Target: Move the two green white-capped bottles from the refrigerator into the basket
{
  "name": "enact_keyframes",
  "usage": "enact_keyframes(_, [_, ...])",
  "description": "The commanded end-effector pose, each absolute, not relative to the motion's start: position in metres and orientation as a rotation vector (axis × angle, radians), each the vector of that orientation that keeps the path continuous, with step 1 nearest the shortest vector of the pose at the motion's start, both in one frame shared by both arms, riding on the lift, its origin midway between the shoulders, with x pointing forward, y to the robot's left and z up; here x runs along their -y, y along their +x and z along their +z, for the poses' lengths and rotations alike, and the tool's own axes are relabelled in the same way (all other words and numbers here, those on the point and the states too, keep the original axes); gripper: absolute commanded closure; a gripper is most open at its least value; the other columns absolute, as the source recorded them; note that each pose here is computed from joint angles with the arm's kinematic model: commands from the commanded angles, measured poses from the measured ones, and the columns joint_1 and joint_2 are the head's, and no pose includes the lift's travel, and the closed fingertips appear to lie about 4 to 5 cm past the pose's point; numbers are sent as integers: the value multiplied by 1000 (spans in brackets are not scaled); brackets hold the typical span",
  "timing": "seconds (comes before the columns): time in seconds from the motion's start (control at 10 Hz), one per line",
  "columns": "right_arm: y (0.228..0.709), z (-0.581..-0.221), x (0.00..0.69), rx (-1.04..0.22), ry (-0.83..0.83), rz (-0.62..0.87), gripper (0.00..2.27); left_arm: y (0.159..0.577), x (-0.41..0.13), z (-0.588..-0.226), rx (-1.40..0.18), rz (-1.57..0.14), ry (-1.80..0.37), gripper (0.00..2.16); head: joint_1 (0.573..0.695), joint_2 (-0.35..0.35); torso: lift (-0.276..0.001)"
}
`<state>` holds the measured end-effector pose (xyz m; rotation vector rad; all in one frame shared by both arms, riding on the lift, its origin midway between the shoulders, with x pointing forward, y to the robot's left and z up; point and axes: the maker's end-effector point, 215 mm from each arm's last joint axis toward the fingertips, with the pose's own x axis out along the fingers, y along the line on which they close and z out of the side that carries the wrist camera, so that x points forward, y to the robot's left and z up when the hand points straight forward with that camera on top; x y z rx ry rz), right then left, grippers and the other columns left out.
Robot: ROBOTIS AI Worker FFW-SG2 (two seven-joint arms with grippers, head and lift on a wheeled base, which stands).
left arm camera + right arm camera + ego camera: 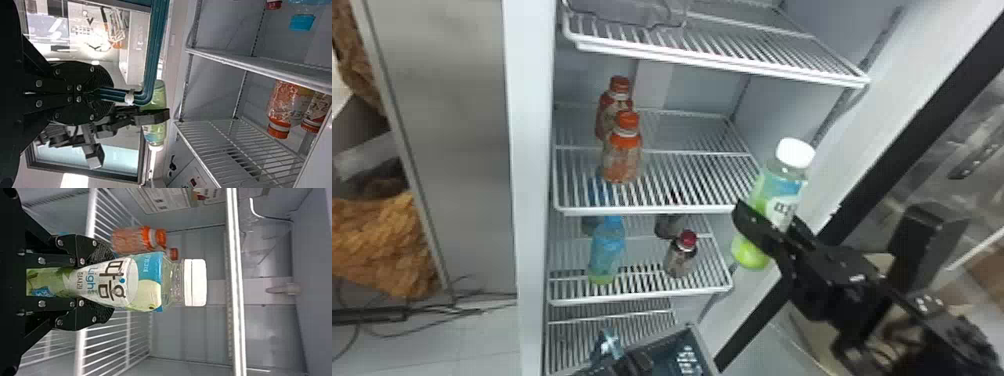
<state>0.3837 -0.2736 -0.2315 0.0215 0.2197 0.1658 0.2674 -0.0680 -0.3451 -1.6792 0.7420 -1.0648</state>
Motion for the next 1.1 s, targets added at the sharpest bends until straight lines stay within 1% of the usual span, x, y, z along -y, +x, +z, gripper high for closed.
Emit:
enact_keyframes(0.0, [362,-234,268,-275,34,164,961,267,68,-345,-741,-1065,-1681,1214,695,-350,-4])
enact_keyframes(0.3, [331,-275,250,-430,122,192,961,268,66,-346,-736,-1060,-1680,1216,695,-350,-4])
enact_keyframes(0.6, [298,-319,214,-595,235,265,961,268,66,-346,-739,-1062,-1678,1216,695,-350,-4])
enact_keyframes(0.8, [283,-341,189,-668,317,322,961,268,66,-346,-737,-1060,-1678,1214,695,-350,-4])
enact_keyframes(1.0, [266,-355,170,-734,358,352,961,269,66,-346,-735,-1060,-1676,1214,695,-350,-4])
